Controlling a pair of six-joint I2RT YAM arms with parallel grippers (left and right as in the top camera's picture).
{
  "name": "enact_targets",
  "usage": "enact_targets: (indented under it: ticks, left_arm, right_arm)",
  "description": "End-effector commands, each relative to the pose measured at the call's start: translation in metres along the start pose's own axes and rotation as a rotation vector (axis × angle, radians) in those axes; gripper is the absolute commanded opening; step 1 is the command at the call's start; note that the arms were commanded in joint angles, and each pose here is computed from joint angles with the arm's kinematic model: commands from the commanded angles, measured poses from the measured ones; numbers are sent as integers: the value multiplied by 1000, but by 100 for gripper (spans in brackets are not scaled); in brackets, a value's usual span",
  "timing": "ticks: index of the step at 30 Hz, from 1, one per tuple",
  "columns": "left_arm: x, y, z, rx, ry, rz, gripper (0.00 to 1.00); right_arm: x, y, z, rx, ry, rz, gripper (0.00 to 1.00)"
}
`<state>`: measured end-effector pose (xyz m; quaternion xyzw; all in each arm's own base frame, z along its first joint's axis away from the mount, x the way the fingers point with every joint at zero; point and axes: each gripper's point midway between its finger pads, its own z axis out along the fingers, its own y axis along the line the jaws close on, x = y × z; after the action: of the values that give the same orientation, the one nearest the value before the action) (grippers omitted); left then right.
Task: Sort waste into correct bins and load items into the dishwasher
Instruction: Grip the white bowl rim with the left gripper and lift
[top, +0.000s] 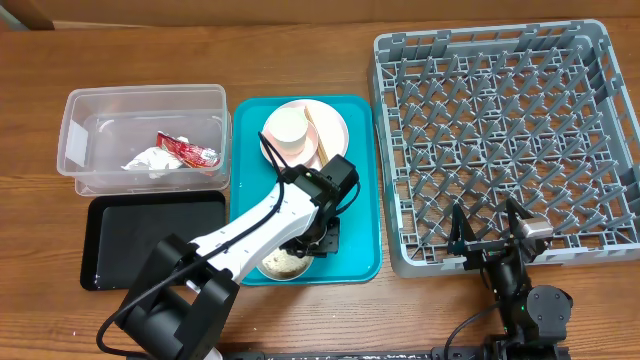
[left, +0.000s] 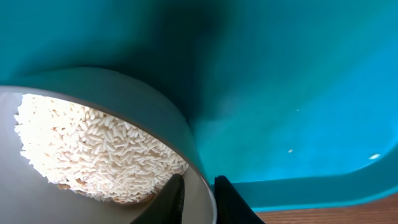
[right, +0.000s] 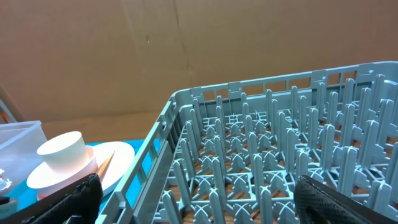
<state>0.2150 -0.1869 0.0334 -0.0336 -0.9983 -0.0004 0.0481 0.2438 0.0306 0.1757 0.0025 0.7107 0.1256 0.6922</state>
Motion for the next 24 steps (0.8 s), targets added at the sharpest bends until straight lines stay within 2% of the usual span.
enact_targets:
  ticks: [1,7,24]
  left_arm:
    - [-3,11,0,-59,-39,-6,19]
    - [-13,25,-2,-140,-100,-7,13]
    - [-43,30,-8,-194,-247,-15,12]
  right_arm:
    - [2,-1,0,4,-4,1,100]
    - [2,-1,0,4,-4,1,100]
    - [2,-1,0,4,-4,1,100]
